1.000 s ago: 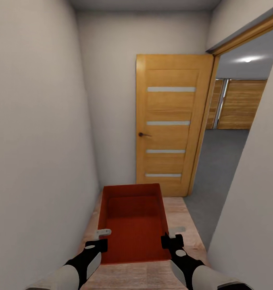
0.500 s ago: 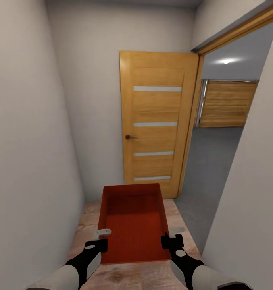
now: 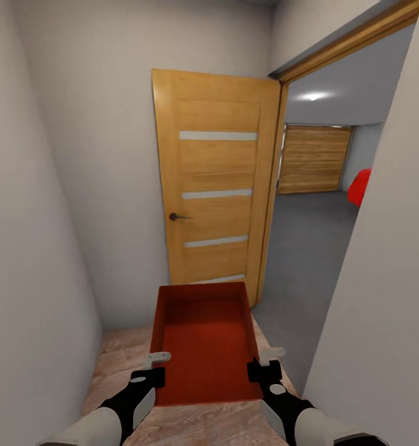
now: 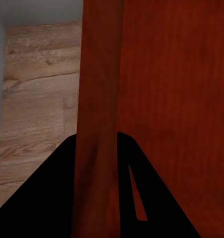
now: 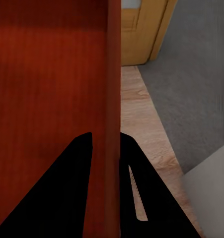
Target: Move the two storage containers from the living room to the garage. In the garage, place one container on the floor and stack the other container on top of it (either order is fine).
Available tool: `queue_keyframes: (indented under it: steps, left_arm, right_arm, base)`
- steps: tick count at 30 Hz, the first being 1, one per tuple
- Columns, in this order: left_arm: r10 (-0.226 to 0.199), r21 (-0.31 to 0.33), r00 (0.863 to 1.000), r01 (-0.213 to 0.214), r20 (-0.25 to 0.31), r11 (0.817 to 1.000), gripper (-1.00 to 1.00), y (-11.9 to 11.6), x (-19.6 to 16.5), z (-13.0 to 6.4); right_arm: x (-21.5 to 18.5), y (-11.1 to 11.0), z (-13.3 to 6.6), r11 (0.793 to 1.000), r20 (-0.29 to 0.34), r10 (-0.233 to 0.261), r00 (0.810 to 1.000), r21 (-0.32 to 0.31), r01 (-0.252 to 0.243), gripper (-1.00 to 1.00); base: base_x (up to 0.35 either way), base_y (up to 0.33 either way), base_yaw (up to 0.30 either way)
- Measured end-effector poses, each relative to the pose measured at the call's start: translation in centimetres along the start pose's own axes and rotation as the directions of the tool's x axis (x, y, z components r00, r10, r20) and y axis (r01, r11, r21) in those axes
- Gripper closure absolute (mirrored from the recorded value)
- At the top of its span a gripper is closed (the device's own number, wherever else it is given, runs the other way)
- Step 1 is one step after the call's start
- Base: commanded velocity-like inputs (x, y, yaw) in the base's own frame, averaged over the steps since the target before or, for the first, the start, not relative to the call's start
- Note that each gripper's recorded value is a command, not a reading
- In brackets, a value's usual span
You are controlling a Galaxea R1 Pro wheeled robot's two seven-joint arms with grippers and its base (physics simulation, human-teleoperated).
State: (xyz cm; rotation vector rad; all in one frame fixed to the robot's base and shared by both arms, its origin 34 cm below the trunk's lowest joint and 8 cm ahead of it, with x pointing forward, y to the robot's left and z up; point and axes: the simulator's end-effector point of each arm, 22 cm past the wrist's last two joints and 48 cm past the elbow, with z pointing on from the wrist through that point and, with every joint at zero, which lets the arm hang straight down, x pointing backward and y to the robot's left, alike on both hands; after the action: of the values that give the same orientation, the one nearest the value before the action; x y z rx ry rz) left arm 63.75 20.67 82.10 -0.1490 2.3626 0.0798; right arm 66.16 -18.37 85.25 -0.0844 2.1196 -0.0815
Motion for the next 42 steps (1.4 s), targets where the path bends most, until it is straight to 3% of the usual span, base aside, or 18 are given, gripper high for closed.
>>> queue_keyframes:
  steps: [42]
  left_arm:
    - [0.000,0.000,1.000,0.000,-0.001,1.000,1.00,0.00,0.04,0.00]
  right_arm:
    - [0.03,0.00,0.00,1.000,-0.001,0.000,1.000,0.000,0.000,1.00]
  base:
    - [0.321,0.170,-0.283]
